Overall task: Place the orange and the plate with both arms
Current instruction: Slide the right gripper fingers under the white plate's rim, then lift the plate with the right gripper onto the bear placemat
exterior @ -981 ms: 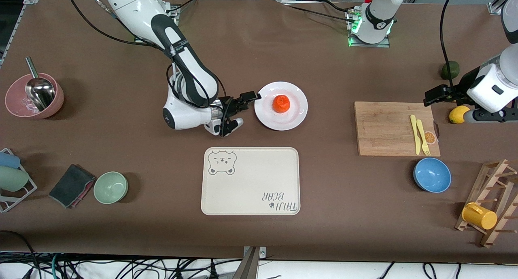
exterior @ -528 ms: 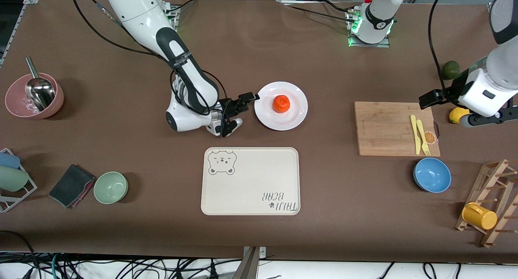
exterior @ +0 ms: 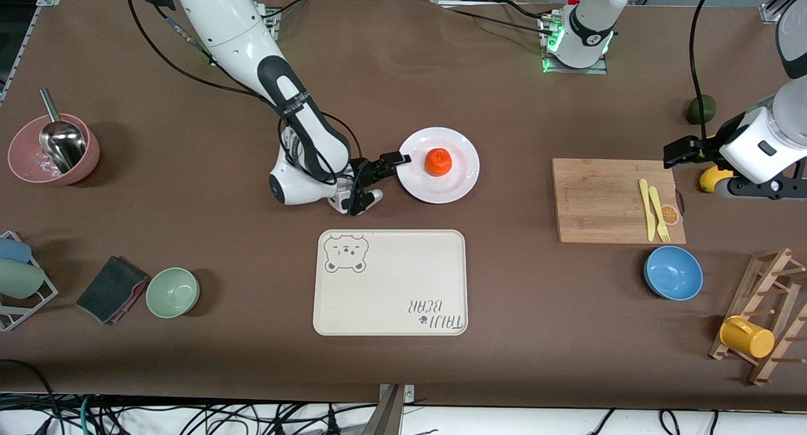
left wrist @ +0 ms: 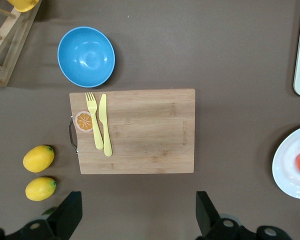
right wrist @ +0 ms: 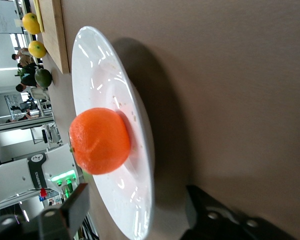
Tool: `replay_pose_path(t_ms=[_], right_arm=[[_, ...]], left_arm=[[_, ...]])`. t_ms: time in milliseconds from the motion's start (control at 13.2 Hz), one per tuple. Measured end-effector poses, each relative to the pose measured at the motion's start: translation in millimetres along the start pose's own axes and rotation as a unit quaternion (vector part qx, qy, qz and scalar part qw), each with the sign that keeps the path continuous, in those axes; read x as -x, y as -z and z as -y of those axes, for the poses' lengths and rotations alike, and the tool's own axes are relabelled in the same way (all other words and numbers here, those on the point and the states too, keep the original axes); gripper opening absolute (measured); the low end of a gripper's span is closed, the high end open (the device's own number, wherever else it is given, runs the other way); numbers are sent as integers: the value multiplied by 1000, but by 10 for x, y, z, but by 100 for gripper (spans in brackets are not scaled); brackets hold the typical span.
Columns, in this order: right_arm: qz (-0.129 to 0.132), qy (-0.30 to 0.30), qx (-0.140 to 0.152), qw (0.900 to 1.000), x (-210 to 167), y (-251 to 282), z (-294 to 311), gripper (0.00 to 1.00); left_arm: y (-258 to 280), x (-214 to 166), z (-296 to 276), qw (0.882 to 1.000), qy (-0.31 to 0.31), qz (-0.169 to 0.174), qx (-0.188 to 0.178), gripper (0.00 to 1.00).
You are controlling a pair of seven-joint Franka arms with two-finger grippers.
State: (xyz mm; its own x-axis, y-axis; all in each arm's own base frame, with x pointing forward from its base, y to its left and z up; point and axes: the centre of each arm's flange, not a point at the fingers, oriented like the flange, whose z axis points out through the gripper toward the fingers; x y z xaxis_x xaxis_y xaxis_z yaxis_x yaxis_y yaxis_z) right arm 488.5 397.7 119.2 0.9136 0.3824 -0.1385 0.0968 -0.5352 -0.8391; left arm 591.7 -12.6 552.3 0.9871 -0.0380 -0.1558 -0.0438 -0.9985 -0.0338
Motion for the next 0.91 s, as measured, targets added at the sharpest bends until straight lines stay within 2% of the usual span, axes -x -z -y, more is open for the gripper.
replay_pose_path(t_ms=[226,377,453,528,604,906], right_arm=[[1,2,0,1000,8,-123,43,44],[0,-2,3,1000,9,-133,-9,23],[0,-5,3,1000,10,-139,-44,23],[-1,-6,3,1000,7,-137,-66,17],[-3,-7,0,1000,-13,-119,-56,4],[-15,3,-2,1000,-122,-37,26,4]], left_arm=[[-1,-2,-22,1000,-9,0,0,100],[9,-2,-20,1000,-11,-1,0,100],[30,-3,-25,1000,-12,-3,0,100],[62,-3,-42,1000,-13,-7,0,100],[87,-3,-56,1000,-14,-9,0,100],[134,-2,32,1000,-6,-15,0,100]])
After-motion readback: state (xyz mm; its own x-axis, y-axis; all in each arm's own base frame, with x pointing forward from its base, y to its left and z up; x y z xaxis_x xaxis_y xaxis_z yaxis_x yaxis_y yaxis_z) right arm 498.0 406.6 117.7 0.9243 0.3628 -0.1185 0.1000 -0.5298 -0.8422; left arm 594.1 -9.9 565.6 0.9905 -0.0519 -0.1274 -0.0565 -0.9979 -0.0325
